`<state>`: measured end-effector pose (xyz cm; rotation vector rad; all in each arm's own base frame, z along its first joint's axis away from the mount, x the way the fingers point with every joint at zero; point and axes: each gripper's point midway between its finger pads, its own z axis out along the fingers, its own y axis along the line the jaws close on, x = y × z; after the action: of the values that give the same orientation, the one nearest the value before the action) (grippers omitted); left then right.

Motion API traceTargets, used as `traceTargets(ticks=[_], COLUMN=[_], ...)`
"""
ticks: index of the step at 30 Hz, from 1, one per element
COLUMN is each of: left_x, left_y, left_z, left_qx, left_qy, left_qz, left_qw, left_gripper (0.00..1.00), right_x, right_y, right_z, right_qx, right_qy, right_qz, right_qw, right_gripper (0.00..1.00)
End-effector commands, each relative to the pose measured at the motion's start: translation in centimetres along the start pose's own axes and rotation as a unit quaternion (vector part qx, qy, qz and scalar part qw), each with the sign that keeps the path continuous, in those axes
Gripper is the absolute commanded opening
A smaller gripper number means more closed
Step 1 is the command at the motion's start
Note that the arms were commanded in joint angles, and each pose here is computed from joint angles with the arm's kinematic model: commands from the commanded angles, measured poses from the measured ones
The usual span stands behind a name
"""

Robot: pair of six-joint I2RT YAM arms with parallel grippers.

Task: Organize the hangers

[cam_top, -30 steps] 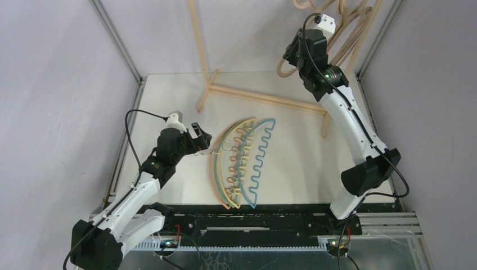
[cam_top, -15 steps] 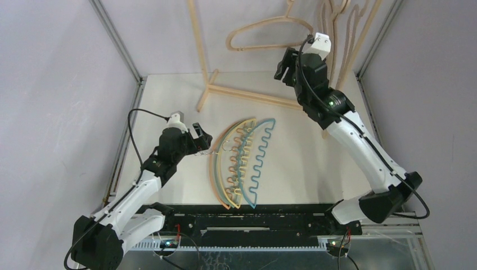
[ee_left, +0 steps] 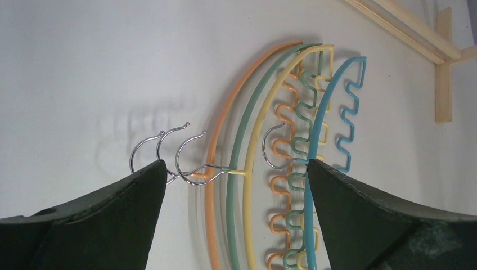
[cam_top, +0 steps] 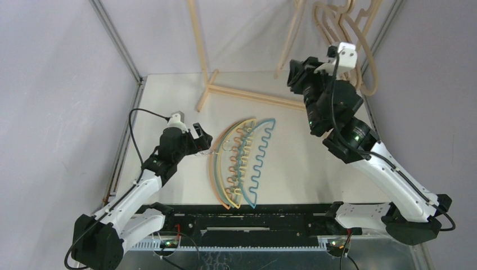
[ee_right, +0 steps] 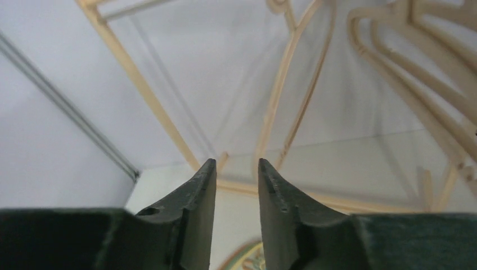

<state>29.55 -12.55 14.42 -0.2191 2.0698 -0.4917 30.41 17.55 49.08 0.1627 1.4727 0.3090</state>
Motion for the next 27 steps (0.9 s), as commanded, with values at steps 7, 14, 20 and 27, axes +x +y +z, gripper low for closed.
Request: traceTargets(ticks=[7, 14, 20, 27], left_x=[-2.8, -3.4, -3.8, -3.5], left_y=[-1.9, -2.3, -2.4, -2.1], left_z=[-0.5, -0.8, -0.8, -0.7], left_qx=[0.030, 0.035, 0.034, 0.029], left_qy=[-0.038, -0.046, -0.050, -0.048], left_qz=[0.003, 0.001, 0.003, 0.005], left_qw=[0.999, 0.998, 0.998, 0.998], left_gripper=[1.00, 0.99, 1.00, 1.00], right_x=[-4.7, -2.7, -0.1, 1.6], right_y=[2.4, 4.4, 6.8, 6.1], right_z=[5.9, 11.9, 16.2, 21.9], right_qx=[-0.061, -0.128, -0.161, -0.093], right_qy=[-0.041, 0.003, 0.014, -0.014], right_qz=[0.035, 0.077, 0.093, 0.044], right_qw=[0.997, 0.989, 0.982, 0.995], right_gripper=[0.18, 0.00, 0.00, 0.01])
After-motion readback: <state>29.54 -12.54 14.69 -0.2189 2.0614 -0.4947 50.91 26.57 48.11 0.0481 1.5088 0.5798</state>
